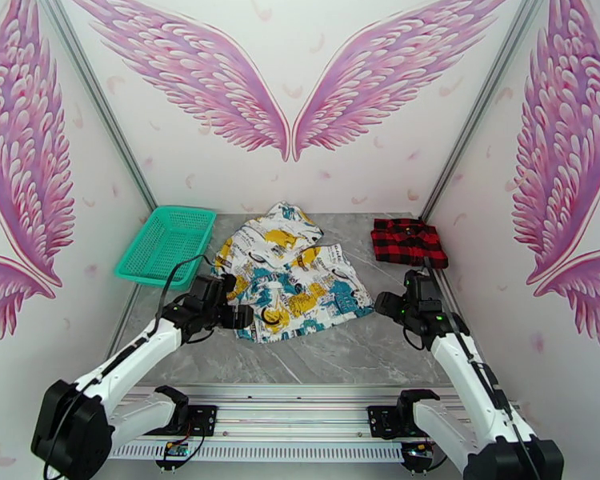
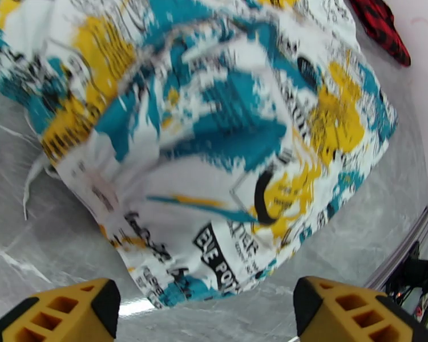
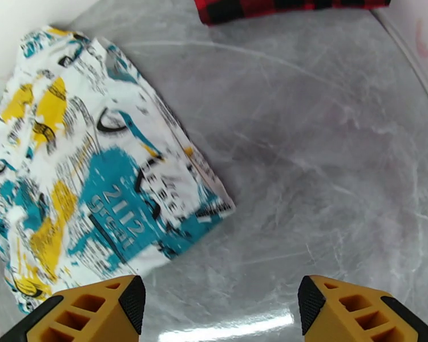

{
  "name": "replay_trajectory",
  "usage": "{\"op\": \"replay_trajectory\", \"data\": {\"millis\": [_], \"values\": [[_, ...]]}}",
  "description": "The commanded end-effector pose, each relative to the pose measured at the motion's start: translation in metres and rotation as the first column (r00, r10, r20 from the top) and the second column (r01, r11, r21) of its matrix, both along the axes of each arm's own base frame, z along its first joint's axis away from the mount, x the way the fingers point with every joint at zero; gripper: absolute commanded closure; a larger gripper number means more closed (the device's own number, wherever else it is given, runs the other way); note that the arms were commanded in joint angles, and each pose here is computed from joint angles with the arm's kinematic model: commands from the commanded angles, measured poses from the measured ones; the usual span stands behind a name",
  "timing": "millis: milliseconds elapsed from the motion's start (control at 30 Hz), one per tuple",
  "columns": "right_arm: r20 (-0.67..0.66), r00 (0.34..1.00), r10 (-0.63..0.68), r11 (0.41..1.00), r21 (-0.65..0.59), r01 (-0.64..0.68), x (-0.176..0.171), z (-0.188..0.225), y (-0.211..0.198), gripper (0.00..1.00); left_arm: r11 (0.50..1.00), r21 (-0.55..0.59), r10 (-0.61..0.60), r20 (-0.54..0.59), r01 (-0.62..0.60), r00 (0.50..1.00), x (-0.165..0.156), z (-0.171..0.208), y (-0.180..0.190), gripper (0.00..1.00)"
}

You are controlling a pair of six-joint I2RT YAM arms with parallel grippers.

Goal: Fold and stack the mixed laundry pile

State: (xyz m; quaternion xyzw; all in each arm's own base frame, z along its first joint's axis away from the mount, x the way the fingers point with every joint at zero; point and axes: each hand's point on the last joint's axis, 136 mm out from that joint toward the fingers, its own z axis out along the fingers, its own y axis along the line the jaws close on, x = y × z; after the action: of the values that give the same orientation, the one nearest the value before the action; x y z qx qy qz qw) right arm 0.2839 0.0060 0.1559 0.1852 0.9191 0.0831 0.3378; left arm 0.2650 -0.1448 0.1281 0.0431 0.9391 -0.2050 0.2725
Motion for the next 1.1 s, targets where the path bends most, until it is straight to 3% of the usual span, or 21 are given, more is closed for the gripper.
{"op": "replay_trajectory", "data": {"millis": [0, 133, 267, 467, 533, 700, 900, 1067], "values": [[0.03, 0.996, 0.079, 0.996, 0.041, -0.08, 0.026, 0.018, 0.02, 0.24, 0.996, 0.034, 0.076, 0.031, -0.077, 0.997, 0.014, 0.022, 0.01, 0.16], [-0.004, 0.969, 0.248, 0.968, 0.039, -0.248, 0.06, 0.011, 0.075, 0.26, 0.999, 0.002, 0.051, 0.021, -0.051, 0.998, 0.027, 0.024, -0.004, 0.25], [-0.071, 0.92, 0.386, 0.922, 0.06, -0.383, 0.104, -0.021, 0.13, 0.35, 0.999, -0.05, -0.005, -0.002, 0.005, 1.0, 0.047, 0.01, -0.033, 0.39], [-0.229, 0.896, 0.381, 0.924, 0.124, -0.361, 0.14, -0.085, 0.153, 0.51, 0.998, -0.046, -0.034, -0.071, 0.031, 0.997, 0.069, -0.035, -0.057, 0.52], [-0.277, 0.895, 0.351, 0.936, 0.13, -0.327, 0.137, -0.103, 0.146, 0.59, 0.999, -0.043, -0.024, -0.096, 0.02, 0.995, 0.068, -0.053, -0.056, 0.55], [-0.389, 0.883, 0.264, 0.964, 0.145, -0.224, 0.093, -0.144, 0.115, 0.61, 0.999, -0.044, -0.013, -0.176, 0.006, 0.984, 0.046, -0.093, -0.052, 0.56], [-0.467, 0.861, 0.199, 0.98, 0.092, -0.177, 0.034, -0.144, 0.087, 0.63, 0.999, -0.045, -0.033, -0.27, 0.022, 0.962, 0.005, -0.118, -0.052, 0.55], [-0.529, 0.835, 0.149, 0.988, 0.043, -0.149, -0.024, -0.147, 0.065, 0.62, 0.998, -0.038, -0.054, -0.283, 0.045, 0.958, -0.02, -0.111, -0.055, 0.53]]}}
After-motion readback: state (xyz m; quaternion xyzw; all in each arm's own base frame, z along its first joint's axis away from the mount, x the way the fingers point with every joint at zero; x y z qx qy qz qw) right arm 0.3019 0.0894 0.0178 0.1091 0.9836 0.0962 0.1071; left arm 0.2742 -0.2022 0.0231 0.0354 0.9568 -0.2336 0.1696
